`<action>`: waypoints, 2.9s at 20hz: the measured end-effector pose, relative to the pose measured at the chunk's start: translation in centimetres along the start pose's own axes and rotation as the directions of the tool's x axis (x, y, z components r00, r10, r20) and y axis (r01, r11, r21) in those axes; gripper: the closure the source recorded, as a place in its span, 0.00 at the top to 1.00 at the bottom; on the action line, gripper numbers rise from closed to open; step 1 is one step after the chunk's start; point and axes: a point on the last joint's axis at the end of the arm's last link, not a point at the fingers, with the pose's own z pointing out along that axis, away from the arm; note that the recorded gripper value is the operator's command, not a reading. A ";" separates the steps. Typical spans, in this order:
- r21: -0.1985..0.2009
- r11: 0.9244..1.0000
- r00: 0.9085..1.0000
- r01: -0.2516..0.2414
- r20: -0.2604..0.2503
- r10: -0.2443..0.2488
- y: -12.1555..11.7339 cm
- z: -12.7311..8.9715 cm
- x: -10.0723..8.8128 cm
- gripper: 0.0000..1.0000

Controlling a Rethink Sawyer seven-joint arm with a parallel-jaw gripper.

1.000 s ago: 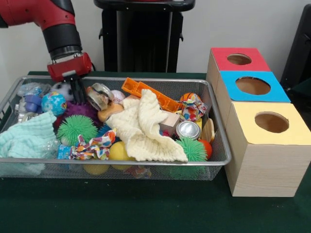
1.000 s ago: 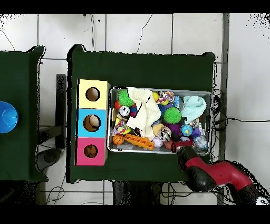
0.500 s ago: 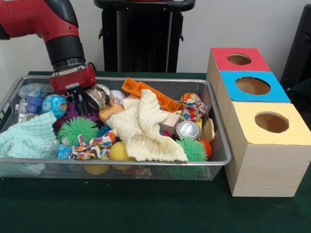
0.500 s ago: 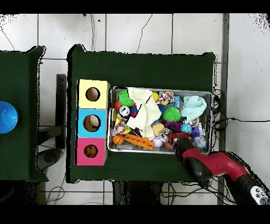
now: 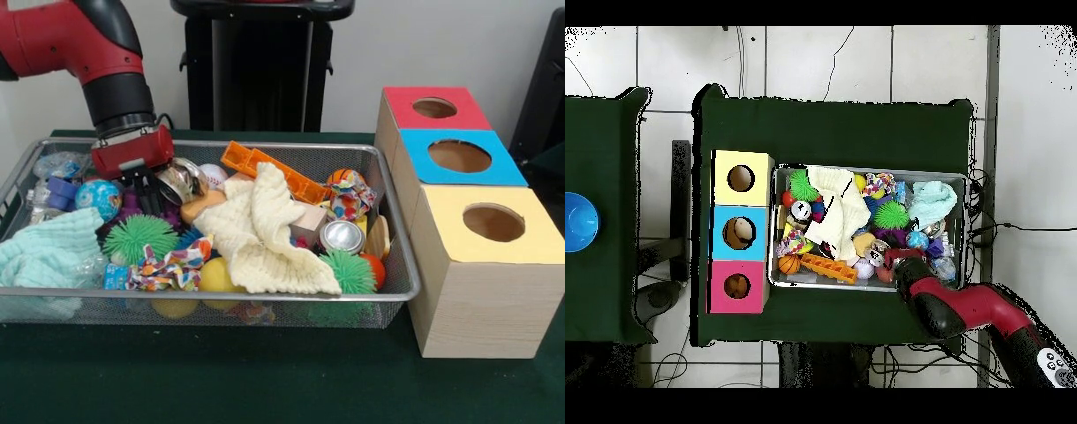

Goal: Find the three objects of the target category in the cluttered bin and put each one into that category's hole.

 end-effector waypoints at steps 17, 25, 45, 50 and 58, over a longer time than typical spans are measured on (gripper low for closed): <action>0.048 0.995 0.996 0.089 -0.008 -0.089 0.2 -1.5 -3.4 0.00; 0.090 0.996 1.000 -0.027 -0.013 0.028 -1.9 -5.0 -6.9 0.00; 0.060 0.996 0.993 -0.062 -0.099 0.067 -10.1 -9.1 -0.2 0.00; 0.013 0.997 0.994 -0.076 -0.078 0.077 -9.6 -6.8 0.4 0.00; -0.030 0.995 0.996 -0.092 -0.008 0.092 -8.4 -2.7 1.3 0.00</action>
